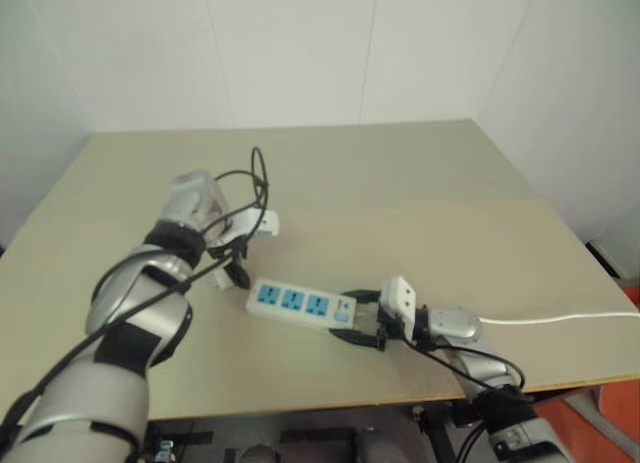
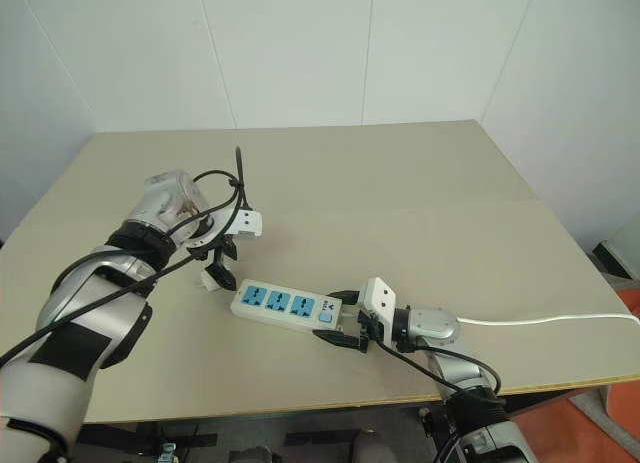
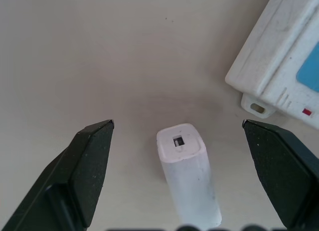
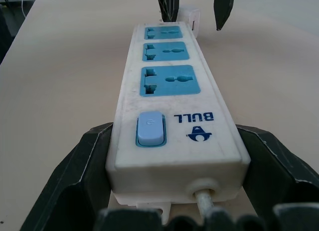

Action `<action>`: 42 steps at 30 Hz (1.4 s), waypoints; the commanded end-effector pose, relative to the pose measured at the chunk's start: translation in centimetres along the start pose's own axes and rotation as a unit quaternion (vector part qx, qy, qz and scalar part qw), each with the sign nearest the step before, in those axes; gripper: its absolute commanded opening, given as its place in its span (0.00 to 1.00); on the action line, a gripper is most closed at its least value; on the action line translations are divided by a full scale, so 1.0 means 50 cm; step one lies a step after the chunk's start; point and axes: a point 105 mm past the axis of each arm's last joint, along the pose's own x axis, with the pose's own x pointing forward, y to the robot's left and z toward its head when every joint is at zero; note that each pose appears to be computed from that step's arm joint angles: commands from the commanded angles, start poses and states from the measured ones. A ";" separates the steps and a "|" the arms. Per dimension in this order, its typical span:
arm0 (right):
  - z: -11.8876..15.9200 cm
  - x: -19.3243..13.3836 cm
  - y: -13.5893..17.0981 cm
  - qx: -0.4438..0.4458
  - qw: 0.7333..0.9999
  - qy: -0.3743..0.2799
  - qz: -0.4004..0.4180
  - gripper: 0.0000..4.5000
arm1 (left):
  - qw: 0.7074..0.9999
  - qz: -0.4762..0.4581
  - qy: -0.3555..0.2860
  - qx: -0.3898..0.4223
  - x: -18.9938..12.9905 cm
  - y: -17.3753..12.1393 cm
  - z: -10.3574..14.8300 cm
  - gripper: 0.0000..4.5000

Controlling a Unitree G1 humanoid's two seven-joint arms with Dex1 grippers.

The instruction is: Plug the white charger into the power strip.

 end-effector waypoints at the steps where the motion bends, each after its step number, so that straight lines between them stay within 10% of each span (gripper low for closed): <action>1: -0.015 0.003 -0.004 -0.001 1.000 0.020 -0.009 0.76 | 1.000 0.020 0.014 0.004 -0.009 0.005 -0.006 1.00; 8: -0.018 0.001 -0.004 -0.001 1.000 0.023 -0.009 0.76 | 0.999 0.027 0.021 0.000 0.000 0.003 -0.009 0.96; 19: -0.021 0.000 -0.002 0.001 1.000 0.026 -0.011 0.76 | 0.999 0.034 0.027 0.004 0.004 0.004 -0.010 0.24; 26: -0.021 -0.002 0.000 0.001 1.000 0.027 -0.011 0.76 | 0.999 0.046 0.006 0.007 0.001 0.010 0.002 0.23; 34: -0.019 -0.008 0.009 0.000 1.000 0.028 -0.005 0.76 | 0.981 0.052 -0.189 0.012 -0.125 0.019 0.064 0.23; 42: -0.013 -0.011 0.019 -0.014 0.999 0.029 0.023 0.76 | 0.805 0.009 -0.588 0.078 -0.237 -0.042 0.132 0.23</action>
